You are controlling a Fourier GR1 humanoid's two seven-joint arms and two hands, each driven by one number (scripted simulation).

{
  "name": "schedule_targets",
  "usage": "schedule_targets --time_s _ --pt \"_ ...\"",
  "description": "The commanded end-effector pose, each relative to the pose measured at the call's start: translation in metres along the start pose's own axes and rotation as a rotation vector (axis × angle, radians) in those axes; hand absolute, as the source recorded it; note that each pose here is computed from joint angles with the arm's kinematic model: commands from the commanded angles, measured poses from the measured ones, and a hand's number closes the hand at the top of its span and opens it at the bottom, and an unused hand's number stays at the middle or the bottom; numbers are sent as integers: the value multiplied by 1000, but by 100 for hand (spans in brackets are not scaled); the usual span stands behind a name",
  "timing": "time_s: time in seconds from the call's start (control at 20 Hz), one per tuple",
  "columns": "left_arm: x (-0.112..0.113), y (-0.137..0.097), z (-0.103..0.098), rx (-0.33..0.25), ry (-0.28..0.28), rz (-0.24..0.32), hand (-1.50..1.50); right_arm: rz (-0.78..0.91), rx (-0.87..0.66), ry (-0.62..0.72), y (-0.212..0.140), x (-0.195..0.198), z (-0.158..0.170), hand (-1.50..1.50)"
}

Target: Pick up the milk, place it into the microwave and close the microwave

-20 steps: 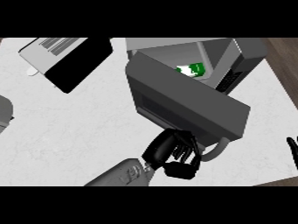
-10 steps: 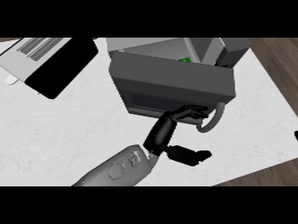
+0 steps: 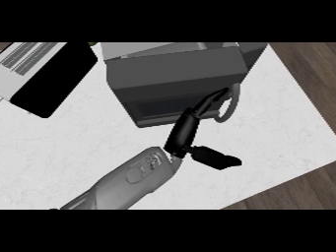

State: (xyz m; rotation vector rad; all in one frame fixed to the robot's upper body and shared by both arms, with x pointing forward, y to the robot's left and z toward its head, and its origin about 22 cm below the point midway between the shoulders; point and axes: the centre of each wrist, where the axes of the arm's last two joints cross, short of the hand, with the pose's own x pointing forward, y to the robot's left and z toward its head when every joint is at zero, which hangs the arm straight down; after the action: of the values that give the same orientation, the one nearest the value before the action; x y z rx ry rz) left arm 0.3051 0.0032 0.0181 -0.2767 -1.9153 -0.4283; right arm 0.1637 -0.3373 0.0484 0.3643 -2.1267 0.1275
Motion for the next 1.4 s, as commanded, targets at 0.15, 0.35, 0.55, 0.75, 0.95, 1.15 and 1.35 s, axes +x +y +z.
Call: schedule_targets --time_s 0.15,0.35,0.55,0.75,0.95,1.15,1.35 --pt "8 6 -23 39 -38 -13 -150 -43 48 -20 -4 4 -14 -150" --pt "7 9 -28 74 -32 -18 -150 -61 78 -48 -5 9 -22 -150" --pt "6 11 -32 86 -32 -21 -150 -56 108 -49 -8 13 -30 -150" --pt "10 13 -40 92 -45 -26 -150 -59 116 -52 -9 17 -36 -150" --pt "12 13 -43 105 -58 -14 -150 -44 116 -46 -15 21 -41 -150" --pt "8 13 -42 117 -62 -25 -150 -60 114 -44 -17 22 -41 -150" --pt "10 13 -44 122 -73 -18 -150 -57 131 -42 -19 27 -47 -150"
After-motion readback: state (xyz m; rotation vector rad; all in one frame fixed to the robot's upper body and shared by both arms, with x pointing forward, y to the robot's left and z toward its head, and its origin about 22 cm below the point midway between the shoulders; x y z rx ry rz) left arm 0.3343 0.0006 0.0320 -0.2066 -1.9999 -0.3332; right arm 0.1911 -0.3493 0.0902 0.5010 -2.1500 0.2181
